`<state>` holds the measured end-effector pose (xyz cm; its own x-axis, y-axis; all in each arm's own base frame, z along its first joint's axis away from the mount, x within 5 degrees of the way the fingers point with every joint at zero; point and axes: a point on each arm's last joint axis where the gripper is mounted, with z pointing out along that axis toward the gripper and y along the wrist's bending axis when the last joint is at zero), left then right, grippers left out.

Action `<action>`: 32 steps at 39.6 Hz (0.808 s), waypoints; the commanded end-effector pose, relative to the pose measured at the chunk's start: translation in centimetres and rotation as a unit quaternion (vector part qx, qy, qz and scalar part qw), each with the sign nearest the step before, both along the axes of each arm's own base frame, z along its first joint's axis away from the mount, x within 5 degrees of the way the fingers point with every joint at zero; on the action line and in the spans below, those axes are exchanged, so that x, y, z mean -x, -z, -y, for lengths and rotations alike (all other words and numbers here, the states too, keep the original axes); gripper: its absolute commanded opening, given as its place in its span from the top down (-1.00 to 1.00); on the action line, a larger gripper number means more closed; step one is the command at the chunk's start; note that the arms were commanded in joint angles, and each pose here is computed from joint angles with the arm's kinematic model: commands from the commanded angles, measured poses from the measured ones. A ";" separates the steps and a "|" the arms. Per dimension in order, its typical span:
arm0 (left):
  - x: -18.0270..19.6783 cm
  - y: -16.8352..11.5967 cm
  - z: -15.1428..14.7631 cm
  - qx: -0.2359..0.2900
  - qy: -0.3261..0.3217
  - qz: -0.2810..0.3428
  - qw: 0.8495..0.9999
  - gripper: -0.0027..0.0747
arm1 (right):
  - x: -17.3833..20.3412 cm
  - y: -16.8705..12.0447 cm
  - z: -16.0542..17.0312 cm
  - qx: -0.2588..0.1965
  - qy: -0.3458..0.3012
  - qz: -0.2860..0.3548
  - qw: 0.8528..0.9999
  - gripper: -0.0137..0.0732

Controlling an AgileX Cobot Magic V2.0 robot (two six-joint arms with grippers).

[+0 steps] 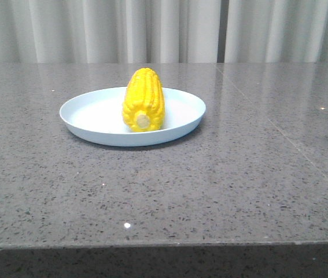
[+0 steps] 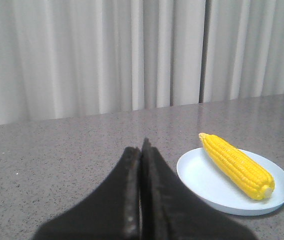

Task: Place corn on plate with both arms

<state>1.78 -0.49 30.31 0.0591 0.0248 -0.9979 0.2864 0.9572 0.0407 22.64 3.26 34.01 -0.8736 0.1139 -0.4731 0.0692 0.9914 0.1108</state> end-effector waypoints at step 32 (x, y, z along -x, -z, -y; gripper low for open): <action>0.8 -1.5 -0.2 0.021 0.006 0.061 0.998 0.98 | 16.9 3.9 2.8 0.020 -0.035 0.490 0.871 0.83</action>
